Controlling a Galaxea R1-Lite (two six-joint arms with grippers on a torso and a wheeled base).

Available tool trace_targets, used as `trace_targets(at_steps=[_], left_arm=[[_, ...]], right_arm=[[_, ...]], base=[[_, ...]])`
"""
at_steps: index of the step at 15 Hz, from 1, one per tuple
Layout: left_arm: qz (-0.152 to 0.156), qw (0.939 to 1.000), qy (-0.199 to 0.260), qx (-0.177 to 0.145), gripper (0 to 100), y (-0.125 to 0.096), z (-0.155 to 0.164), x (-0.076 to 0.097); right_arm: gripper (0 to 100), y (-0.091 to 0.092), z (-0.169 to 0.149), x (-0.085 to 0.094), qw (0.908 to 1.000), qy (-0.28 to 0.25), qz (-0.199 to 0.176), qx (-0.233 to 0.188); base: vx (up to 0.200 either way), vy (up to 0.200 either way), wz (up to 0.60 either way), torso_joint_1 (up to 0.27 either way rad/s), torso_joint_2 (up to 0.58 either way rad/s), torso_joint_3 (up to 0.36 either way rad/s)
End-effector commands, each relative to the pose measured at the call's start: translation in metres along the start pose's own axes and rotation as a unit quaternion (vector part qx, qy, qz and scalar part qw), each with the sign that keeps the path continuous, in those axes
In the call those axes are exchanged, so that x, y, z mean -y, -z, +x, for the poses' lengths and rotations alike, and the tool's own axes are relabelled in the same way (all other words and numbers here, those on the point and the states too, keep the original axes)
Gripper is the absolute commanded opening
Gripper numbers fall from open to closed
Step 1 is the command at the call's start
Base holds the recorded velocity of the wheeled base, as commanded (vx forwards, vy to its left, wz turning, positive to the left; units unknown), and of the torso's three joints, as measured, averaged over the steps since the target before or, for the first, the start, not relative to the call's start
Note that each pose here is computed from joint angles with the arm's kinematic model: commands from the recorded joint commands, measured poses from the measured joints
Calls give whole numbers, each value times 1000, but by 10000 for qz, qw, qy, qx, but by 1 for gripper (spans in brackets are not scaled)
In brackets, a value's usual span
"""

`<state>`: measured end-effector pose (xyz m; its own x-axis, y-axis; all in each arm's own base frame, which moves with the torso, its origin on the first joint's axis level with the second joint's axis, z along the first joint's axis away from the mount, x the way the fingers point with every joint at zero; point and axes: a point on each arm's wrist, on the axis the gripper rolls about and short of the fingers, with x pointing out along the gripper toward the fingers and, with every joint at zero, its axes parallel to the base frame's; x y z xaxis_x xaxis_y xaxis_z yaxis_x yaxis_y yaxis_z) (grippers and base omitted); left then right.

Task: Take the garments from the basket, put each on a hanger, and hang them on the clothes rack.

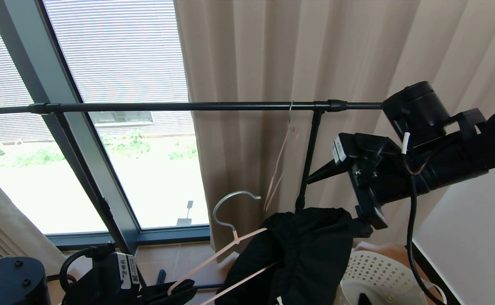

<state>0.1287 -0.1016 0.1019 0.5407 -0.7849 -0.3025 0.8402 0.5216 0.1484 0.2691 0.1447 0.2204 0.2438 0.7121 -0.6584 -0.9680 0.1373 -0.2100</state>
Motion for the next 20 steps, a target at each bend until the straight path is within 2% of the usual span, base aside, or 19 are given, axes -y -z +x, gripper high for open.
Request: trace_targets(at_steps=[1,3,8,13,20], left_arm=[[9,10000,-6,28,0,-1,0,0],[20,10000,30,34,0,-1,0,1],[18,10000,32,27,0,-1,0,1],[18,10000,15,30,0,-1,0,1],[23,10000,11,44,0,-2,0,1]], right_arm=[[100,0,26,14,9998,-107,57,-136],[100,-2,34,18,9998,-149,38,-146],[100,-14,45,7,9992,-367,-146,-88],[100,-30,45,-14,9974,-619,-371,-9],[100,-29,46,-25,9961,-814,-326,-95]], base=[[0,0,0,0,0,0],[0,0,0,0,0,0],[0,0,0,0,0,0],[0,0,0,0,0,0],[0,0,0,7,0,0]])
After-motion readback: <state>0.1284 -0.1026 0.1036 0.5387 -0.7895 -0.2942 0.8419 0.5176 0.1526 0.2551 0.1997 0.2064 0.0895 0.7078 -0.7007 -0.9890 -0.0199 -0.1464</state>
